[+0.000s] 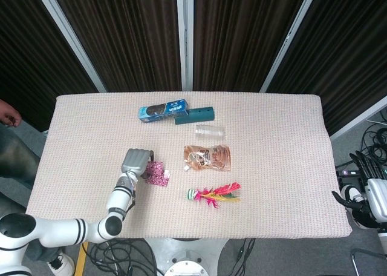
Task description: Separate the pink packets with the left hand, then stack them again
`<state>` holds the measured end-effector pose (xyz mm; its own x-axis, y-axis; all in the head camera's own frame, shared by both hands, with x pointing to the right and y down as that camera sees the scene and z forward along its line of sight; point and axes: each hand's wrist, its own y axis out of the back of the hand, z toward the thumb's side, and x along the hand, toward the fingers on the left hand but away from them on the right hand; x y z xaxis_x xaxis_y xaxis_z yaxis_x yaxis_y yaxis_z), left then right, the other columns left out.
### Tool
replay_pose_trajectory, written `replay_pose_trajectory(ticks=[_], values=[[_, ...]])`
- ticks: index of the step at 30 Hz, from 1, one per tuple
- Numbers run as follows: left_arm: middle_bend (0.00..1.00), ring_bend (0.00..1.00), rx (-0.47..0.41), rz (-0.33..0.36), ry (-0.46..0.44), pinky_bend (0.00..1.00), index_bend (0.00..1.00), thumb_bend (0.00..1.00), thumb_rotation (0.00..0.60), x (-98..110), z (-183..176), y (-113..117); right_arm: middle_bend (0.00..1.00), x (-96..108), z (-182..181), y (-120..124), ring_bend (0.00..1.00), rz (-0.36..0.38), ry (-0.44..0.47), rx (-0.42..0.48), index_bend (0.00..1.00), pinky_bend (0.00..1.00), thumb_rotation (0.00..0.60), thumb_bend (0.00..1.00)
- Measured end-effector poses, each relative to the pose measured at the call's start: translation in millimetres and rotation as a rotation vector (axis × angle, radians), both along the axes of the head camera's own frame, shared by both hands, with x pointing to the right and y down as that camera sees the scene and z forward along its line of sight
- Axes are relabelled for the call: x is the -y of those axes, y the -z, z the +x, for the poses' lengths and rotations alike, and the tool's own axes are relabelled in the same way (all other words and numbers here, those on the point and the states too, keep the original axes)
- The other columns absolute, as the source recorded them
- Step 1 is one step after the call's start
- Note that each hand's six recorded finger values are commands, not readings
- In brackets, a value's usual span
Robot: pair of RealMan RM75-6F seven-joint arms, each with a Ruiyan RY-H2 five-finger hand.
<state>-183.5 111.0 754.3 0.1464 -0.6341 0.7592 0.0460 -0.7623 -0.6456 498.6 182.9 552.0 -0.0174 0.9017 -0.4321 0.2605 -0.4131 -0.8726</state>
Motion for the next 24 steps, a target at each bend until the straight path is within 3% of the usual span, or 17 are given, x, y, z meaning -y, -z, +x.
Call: replay_pose_trajectory(ticks=[13, 24], values=[[0.93, 0.94, 0.043, -0.031, -0.044, 0.98, 0.48, 0.27, 0.600, -18, 13, -7, 0.00, -1, 3, -3, 0.00, -0.008, -0.007, 0.003, 0.01, 0.00, 0.416, 0.14], [0.93, 0.94, 0.033, -0.039, -0.045, 0.98, 0.48, 0.27, 0.600, -19, 19, -9, 0.00, -2, 4, -3, 0.00, -0.008, -0.008, 0.002, 0.01, 0.00, 0.421, 0.13]])
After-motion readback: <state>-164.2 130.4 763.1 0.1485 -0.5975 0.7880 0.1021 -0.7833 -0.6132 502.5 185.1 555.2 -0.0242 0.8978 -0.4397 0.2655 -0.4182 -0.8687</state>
